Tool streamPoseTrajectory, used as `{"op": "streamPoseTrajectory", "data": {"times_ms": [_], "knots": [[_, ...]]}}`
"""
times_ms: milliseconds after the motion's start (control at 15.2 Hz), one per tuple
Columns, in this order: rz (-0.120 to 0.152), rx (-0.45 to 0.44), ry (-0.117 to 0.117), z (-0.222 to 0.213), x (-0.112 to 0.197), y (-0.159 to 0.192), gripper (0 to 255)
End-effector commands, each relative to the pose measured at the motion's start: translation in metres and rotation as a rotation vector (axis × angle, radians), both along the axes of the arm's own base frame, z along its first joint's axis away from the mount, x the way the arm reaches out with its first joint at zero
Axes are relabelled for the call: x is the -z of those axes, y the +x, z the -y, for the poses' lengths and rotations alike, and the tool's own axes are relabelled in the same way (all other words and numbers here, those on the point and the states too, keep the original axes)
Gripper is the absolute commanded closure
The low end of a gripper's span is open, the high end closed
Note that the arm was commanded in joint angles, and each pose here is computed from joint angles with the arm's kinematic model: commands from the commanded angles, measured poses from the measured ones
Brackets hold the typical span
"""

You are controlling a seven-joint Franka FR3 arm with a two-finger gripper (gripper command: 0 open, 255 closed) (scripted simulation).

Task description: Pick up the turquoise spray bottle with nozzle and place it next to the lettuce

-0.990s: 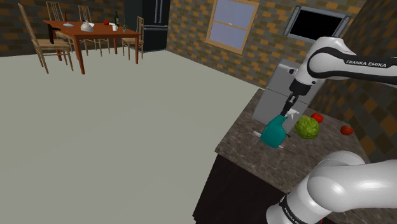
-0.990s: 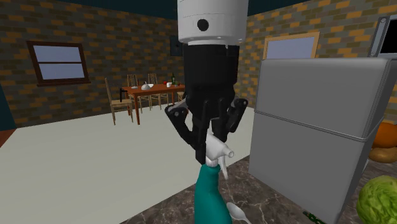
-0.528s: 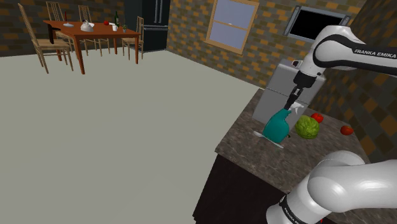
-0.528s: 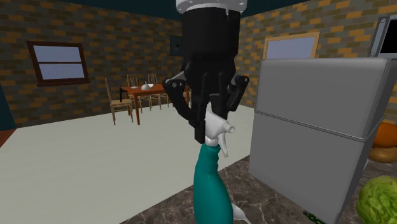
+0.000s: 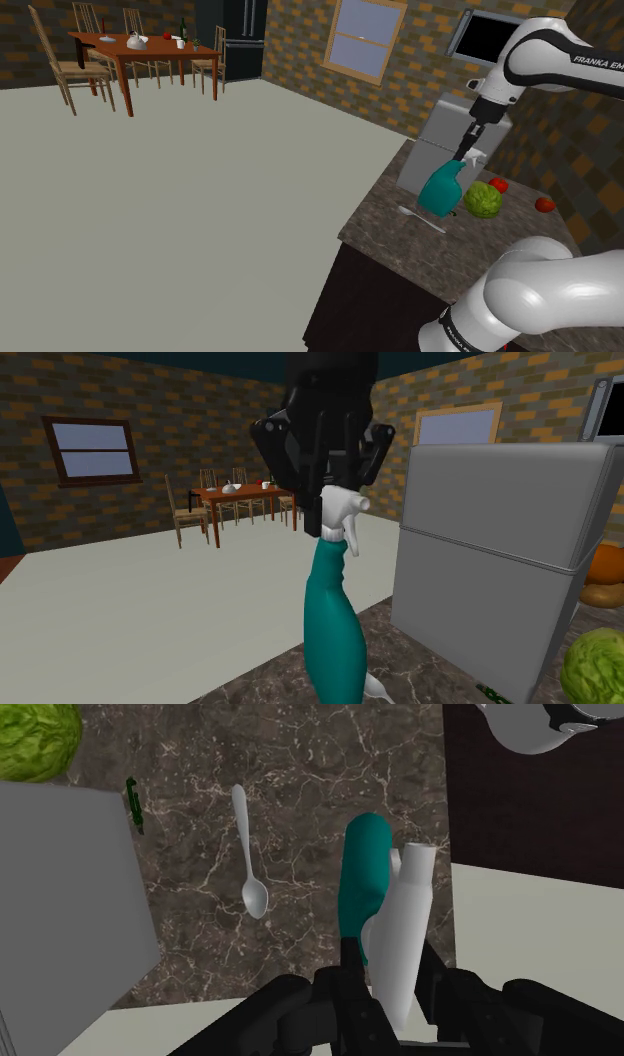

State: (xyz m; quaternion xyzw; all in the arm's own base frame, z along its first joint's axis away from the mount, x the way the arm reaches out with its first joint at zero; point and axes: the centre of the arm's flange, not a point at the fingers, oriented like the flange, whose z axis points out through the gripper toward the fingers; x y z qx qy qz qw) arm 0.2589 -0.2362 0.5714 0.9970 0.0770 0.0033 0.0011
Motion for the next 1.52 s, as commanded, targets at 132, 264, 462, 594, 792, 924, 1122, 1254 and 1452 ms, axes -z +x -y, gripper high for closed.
{"op": "streamPoseTrajectory", "data": {"times_ms": [132, 264, 462, 594, 792, 924, 1122, 1254, 1452], "knots": [[0.000, 0.000, 0.000, 0.002, -0.022, 0.000, 255], [0.000, 0.000, 0.000, 0.002, -0.032, 0.000, 255], [0.000, 0.000, 0.000, 0.002, -0.048, 0.000, 255], [0.000, 0.000, 0.000, 0.002, -0.058, 0.000, 255], [0.000, 0.000, 0.000, 0.002, -0.074, 0.000, 255], [0.000, 0.000, 0.000, 0.002, -0.085, 0.000, 255], [0.000, 0.000, 0.000, 0.002, -0.101, 0.000, 255], [0.000, 0.000, 0.000, 0.002, -0.111, 0.000, 255], [0.000, 0.000, 0.000, 0.002, -0.127, 0.000, 255]]}}
